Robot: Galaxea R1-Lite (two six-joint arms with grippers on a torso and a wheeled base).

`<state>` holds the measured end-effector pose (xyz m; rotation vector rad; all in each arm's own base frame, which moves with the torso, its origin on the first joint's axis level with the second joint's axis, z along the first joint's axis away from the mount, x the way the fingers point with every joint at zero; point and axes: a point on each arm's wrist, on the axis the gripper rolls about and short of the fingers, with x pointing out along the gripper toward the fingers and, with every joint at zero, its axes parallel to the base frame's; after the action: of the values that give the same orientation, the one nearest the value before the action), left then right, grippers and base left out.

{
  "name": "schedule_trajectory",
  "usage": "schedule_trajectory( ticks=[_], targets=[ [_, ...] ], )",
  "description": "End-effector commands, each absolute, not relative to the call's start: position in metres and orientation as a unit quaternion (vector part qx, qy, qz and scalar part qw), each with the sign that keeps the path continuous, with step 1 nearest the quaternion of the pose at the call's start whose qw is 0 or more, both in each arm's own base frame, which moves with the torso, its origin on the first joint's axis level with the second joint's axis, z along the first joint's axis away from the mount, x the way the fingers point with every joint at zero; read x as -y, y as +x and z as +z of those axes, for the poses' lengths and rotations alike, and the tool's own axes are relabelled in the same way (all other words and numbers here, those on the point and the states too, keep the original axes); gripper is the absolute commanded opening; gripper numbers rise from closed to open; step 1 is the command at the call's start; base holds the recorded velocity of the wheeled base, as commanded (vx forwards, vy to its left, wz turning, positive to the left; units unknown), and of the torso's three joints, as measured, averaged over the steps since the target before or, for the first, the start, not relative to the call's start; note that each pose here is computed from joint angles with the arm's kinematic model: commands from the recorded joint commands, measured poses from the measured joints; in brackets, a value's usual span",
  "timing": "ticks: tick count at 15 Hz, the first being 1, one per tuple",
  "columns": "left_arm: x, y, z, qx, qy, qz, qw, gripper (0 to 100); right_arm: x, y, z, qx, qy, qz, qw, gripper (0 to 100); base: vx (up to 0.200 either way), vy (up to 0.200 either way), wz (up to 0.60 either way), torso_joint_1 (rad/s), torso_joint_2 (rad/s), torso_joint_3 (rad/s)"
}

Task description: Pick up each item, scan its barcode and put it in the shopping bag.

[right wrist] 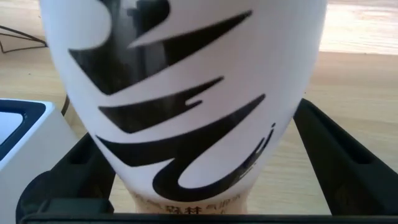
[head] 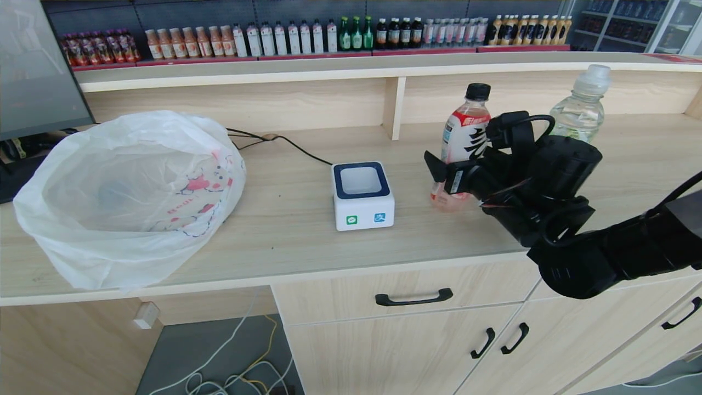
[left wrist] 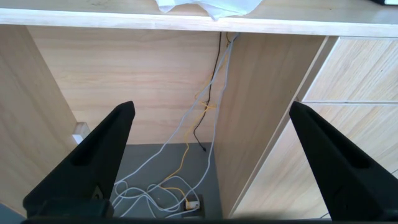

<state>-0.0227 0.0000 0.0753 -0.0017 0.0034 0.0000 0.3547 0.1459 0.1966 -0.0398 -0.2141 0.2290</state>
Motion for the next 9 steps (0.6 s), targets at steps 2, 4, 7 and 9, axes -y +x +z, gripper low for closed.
schedule_trajectory(
  ticks=[2, 4, 7, 9],
  targets=[
    [0.0, -0.0227, 0.0754, -0.002, -0.001, 0.0, 1.0, 100, -0.145, 0.3518, 0.2027, 0.115, -0.018, 0.114, 0.987, 0, 0.0, 0.0, 0.0, 0.0, 0.0, 0.0],
    [0.0, -0.0227, 0.0754, -0.002, -0.001, 0.0, 1.0, 100, -0.1455, 0.3515, 0.2041, 0.117, -0.017, 0.114, 0.986, 0, 0.0, 0.0, 0.0, 0.0, 0.0, 0.0],
    [0.0, -0.0227, 0.0754, -0.002, -0.001, 0.0, 1.0, 100, -0.1454, 0.3497, 0.2066, 0.12, -0.016, 0.115, 0.986, 0, 0.0, 0.0, 0.0, 0.0, 0.0, 0.0],
    [0.0, -0.0227, 0.0754, -0.002, -0.001, 0.0, 1.0, 100, -0.1455, 0.3471, 0.2101, 0.124, -0.016, 0.116, 0.985, 0, 0.0, 0.0, 0.0, 0.0, 0.0, 0.0]
  ],
)
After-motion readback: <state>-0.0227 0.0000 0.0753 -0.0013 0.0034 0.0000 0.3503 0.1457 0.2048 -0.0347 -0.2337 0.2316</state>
